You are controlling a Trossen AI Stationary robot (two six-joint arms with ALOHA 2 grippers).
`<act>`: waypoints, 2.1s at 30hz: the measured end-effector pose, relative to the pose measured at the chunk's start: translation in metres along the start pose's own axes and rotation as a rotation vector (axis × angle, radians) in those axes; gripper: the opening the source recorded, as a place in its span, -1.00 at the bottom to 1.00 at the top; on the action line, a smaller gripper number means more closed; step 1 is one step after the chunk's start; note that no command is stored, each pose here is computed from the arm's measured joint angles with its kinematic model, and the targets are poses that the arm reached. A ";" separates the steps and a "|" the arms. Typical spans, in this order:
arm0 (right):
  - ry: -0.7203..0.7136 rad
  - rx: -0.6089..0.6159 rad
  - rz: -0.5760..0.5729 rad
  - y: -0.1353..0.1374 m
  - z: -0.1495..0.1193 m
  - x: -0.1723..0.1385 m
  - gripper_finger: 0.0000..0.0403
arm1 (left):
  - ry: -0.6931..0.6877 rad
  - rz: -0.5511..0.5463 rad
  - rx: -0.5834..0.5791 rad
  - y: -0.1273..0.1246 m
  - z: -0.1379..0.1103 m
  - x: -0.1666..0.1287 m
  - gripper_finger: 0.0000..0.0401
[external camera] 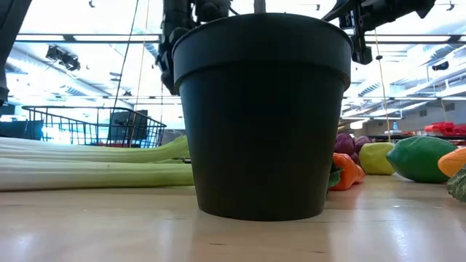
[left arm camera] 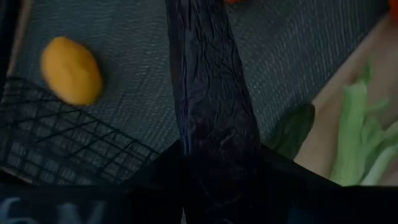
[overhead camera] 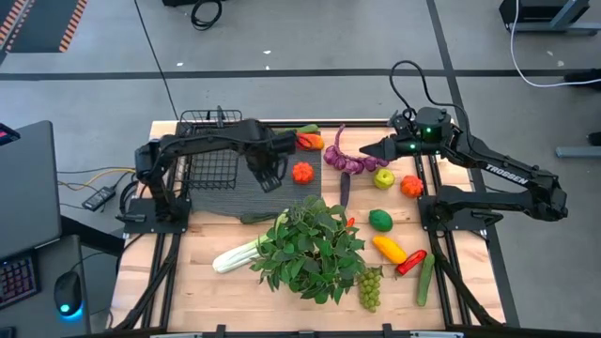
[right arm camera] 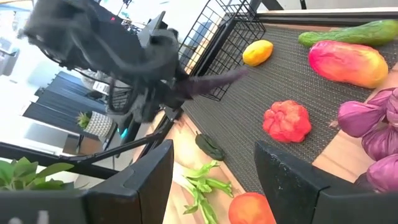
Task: Build produce basket
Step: Put the left violet eggplant into the wire basket, then put the yellow lemon into the wire basket
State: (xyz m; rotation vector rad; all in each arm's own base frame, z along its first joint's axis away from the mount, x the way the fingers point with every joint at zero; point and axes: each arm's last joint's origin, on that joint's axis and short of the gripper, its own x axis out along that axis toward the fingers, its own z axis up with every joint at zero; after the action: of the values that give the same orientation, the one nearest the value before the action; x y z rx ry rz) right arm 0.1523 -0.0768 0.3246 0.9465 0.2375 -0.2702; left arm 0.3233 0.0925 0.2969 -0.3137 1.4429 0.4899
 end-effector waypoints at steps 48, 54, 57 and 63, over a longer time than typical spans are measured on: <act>0.027 0.112 0.024 0.001 -0.001 0.000 0.14 | -0.120 0.135 -0.621 0.132 -0.099 0.004 0.32; 0.028 0.113 0.025 0.001 -0.001 0.000 0.14 | -0.278 -0.041 -0.590 0.135 -0.083 0.001 0.53; 0.028 0.115 0.025 0.001 -0.001 0.000 0.14 | -0.408 -0.069 -0.456 0.131 -0.070 -0.003 0.55; 0.040 0.133 0.034 0.001 -0.001 0.000 0.14 | -0.528 -0.037 -0.261 0.125 -0.050 -0.002 0.49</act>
State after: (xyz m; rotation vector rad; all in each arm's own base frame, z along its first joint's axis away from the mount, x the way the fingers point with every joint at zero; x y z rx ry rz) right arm 0.1525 -0.0753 0.3248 1.0873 0.2420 -0.2381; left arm 0.2170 0.1758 0.3036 -0.3841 0.8602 0.6746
